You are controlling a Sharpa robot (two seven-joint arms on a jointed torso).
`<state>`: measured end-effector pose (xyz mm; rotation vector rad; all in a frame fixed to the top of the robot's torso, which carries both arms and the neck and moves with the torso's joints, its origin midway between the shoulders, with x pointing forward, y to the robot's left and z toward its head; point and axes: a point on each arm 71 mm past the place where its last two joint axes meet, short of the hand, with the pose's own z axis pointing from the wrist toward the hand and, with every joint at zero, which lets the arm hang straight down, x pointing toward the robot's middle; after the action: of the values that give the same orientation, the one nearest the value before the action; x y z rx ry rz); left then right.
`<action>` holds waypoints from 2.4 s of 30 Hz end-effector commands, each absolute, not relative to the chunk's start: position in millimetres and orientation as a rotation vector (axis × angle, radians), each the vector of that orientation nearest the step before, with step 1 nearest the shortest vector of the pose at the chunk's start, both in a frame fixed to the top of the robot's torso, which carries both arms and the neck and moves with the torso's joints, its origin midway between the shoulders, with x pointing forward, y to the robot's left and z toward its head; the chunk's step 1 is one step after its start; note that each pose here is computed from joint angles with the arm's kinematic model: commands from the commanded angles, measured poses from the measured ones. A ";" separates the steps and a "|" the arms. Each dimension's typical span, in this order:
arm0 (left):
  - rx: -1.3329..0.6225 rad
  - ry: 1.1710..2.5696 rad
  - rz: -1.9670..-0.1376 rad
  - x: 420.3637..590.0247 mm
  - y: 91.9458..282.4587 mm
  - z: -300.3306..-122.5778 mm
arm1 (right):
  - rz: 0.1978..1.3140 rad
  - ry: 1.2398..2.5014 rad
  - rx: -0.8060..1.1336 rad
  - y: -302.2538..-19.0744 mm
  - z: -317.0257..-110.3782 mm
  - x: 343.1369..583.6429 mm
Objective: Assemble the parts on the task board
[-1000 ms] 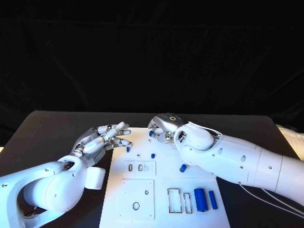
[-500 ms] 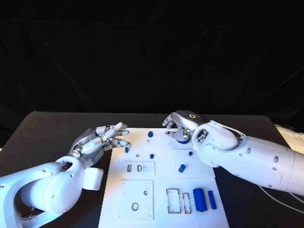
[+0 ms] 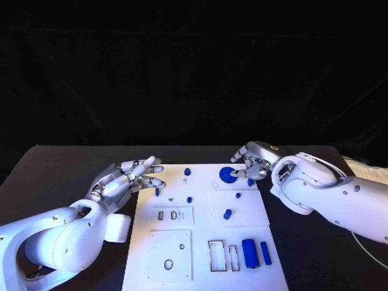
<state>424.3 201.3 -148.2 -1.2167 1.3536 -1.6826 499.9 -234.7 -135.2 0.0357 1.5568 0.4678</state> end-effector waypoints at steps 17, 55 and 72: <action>-1.213 1.354 -1.698 424.4 199.7 -147.2 | 0.386 1.658 0.025 -225.4 -148.2 511.1; -1.213 1.358 -1.699 424.8 199.5 -147.6 | 0.437 1.459 -0.046 -192.9 -139.9 502.7; -1.213 1.361 -1.703 425.2 198.1 -147.9 | 0.562 1.406 -0.146 -120.5 -135.8 484.8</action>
<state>425.5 200.3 -149.1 -1.2198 1.3594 -1.6808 484.6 -122.6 -134.7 -0.1239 1.4189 0.5840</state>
